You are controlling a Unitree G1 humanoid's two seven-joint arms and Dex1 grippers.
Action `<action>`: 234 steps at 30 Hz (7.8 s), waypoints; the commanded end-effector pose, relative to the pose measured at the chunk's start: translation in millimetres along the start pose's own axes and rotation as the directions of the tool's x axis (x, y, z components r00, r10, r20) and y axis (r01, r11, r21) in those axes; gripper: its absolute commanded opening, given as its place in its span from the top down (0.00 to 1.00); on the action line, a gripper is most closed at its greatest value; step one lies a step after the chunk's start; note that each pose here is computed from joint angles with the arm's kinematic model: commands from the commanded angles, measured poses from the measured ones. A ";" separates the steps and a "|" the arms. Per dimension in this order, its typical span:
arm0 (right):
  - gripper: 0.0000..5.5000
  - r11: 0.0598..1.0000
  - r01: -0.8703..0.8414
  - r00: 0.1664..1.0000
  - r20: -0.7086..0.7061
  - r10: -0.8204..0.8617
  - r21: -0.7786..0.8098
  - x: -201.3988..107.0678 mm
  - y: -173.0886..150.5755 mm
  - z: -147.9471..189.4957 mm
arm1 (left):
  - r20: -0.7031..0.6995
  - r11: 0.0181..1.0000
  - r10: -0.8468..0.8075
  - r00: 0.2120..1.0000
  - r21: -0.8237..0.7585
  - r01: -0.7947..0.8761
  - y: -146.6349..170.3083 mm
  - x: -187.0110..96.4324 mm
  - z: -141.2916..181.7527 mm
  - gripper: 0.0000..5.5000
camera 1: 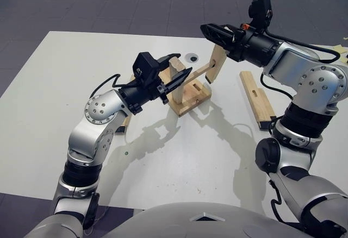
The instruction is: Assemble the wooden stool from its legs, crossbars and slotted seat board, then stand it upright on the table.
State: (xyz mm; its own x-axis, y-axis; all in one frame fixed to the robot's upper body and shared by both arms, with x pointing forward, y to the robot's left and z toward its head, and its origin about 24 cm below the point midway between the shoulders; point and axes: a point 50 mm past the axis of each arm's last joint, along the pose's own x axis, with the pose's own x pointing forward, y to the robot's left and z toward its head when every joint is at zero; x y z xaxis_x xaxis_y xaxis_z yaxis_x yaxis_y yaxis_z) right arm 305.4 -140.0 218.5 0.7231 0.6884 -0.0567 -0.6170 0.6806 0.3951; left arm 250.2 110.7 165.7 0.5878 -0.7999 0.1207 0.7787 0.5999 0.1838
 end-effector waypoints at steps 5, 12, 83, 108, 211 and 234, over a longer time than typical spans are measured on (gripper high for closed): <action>0.10 0.999 0.007 0.997 0.071 -0.004 -0.041 -6.1 2.8 -4.1 | -0.125 0.990 -0.060 0.990 -0.133 0.043 -13.1 -2.1 -29.9 0.63; 0.02 0.980 0.073 0.980 0.195 -0.036 -0.184 -14.1 -5.0 -15.3 | -0.119 0.990 -0.057 0.991 -0.137 0.040 -13.0 -2.5 -28.7 0.63; 0.81 0.959 0.077 0.991 0.126 -0.044 -0.273 -6.5 -6.3 -45.8 | -0.128 0.987 -0.099 0.987 -0.138 0.081 -14.6 2.5 -33.7 0.63; 0.81 0.999 -0.023 0.989 -0.146 0.018 -0.031 -3.3 -5.2 -27.2 | -0.140 0.987 -0.100 0.985 -0.140 0.080 -14.1 1.6 -36.7 0.63; 0.02 0.996 0.086 0.976 0.199 -0.088 0.018 -49.9 -25.9 -23.5 | -0.215 0.979 -0.204 0.955 -0.056 0.197 -3.2 -23.8 -11.7 0.63; 0.02 0.997 0.070 0.973 0.220 -0.067 -0.007 -78.0 -18.0 -23.4 | -0.117 0.983 -0.175 0.978 0.036 0.181 3.3 -27.7 34.6 0.02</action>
State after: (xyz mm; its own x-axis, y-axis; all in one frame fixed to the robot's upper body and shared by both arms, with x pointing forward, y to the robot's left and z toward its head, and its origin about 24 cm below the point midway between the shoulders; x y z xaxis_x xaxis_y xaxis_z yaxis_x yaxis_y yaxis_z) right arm 259.3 -194.1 192.8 0.8031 0.5818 0.1282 -0.5792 0.7121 0.3968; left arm 233.7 131.7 189.5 0.4612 -0.8871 -0.0173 0.8688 0.4475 0.2120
